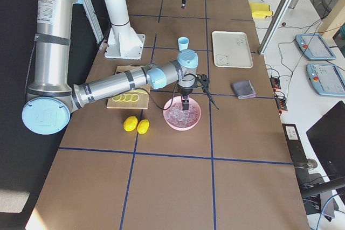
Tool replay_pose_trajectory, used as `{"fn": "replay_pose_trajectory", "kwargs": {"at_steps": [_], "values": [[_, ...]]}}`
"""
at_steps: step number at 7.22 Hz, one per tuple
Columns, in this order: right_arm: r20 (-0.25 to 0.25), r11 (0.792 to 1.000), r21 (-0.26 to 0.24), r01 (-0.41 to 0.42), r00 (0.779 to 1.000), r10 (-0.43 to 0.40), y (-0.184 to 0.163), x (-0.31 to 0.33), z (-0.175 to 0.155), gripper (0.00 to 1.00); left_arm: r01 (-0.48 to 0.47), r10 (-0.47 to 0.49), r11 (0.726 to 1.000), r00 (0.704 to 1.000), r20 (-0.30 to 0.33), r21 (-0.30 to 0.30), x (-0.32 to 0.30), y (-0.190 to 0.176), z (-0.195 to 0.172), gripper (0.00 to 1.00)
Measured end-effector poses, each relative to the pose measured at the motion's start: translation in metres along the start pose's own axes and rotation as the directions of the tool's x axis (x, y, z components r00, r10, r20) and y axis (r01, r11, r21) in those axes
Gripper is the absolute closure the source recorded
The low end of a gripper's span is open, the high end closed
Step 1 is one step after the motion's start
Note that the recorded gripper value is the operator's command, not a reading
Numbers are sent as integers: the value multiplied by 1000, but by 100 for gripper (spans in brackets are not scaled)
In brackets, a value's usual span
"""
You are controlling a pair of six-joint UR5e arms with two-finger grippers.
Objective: Put ice and strawberries in cup
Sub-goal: 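Carry the strawberry with the left gripper over the light-blue cup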
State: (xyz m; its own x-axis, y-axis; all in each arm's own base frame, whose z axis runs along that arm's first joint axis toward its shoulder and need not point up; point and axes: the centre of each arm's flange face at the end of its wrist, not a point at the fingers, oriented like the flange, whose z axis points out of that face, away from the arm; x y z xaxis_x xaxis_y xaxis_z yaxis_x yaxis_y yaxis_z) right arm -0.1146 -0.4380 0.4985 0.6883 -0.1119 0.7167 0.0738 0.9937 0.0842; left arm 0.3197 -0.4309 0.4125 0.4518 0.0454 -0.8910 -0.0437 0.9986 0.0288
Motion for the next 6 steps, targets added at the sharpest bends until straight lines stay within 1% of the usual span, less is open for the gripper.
{"fn": "replay_pose_trajectory", "kwargs": {"at_steps": [1, 2, 3, 4, 6], "values": [[0, 1000, 0, 0, 1000, 0, 0, 0, 0, 1, 37, -38, 999, 997, -74, -9, 78, -5, 11, 100], [-1, 1000, 0, 0, 1000, 0, 0, 0, 0, 1, 68, -69, 998, 990, -119, -13, 146, -6, 26, 100], [-2, 1000, -1, -1, 1000, 1, 0, 0, 0, 1, 90, -90, 996, 985, -145, -3, 205, -3, 43, 100], [-3, 1000, -2, -2, 1000, 2, 0, 1, 1, 1, 98, -95, 995, 983, -159, 13, 248, 2, 59, 100], [-3, 1000, -3, -3, 1000, 3, -1, 2, 2, 1, 101, -92, 994, 983, -161, 51, 297, -3, 83, 100]]}}
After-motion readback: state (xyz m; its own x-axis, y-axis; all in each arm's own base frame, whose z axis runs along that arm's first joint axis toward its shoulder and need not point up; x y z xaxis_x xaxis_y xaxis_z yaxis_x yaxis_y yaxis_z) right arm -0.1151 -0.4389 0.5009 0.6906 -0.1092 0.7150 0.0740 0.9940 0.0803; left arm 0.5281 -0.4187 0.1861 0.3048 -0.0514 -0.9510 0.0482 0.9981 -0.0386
